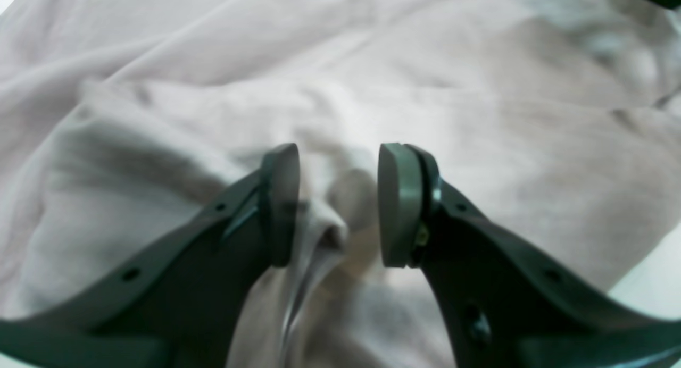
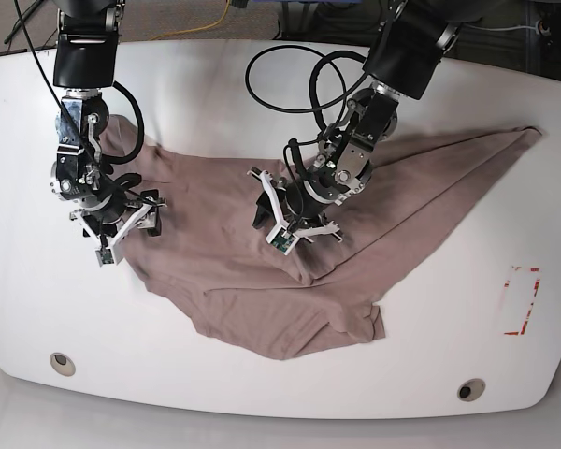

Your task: Layout the t-shirt on the table in an organized manner, then fold the t-shirt properly

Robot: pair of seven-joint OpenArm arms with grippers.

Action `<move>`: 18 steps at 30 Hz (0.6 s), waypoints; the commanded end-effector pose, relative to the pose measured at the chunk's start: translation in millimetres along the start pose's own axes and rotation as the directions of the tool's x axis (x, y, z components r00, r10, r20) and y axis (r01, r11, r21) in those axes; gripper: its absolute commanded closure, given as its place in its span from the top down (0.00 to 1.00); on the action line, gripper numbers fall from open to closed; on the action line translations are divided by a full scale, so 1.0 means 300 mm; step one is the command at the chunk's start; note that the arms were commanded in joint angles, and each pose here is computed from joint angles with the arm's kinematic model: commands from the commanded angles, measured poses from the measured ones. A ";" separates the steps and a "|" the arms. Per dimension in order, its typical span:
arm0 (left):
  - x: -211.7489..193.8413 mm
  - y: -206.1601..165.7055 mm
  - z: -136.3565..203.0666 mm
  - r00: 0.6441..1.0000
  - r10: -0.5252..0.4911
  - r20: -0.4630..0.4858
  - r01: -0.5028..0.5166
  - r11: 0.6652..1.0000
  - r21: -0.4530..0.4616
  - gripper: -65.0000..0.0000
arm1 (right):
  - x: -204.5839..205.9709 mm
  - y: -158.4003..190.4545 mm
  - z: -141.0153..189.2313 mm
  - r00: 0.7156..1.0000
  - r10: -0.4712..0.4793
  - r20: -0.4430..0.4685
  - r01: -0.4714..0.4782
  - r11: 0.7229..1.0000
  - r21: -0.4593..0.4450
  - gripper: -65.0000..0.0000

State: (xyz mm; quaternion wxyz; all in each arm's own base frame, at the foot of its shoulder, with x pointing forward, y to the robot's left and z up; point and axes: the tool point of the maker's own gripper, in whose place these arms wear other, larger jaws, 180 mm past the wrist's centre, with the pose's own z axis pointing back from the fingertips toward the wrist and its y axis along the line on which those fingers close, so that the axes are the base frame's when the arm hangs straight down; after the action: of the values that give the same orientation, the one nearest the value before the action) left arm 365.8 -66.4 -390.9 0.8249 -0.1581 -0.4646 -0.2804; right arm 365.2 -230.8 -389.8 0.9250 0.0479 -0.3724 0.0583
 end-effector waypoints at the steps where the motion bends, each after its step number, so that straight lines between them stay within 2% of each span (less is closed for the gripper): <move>1: 0.076 0.011 -0.001 0.998 -0.003 0.063 0.003 1.000 0.007 0.35 | 0.082 -0.023 0.020 0.998 0.013 0.068 -0.012 1.000 -0.014 0.65; 14: 0.075 0.021 0.002 0.998 -0.001 0.065 0.000 1.000 0.016 0.33 | 0.082 -0.023 0.020 0.998 0.013 0.068 -0.012 1.000 -0.014 0.65; 18: 0.075 0.021 0.002 0.998 -0.001 0.065 0.000 1.000 0.016 0.21 | 0.082 -0.023 0.020 0.998 0.013 0.068 -0.012 1.000 -0.014 0.65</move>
State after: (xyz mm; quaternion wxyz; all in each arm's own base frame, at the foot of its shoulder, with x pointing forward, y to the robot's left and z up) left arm 366.2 -62.0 -392.8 0.8276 -0.1532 -0.4635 -0.2771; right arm 365.3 -231.0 -389.6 0.9249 0.0482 -0.3727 0.0578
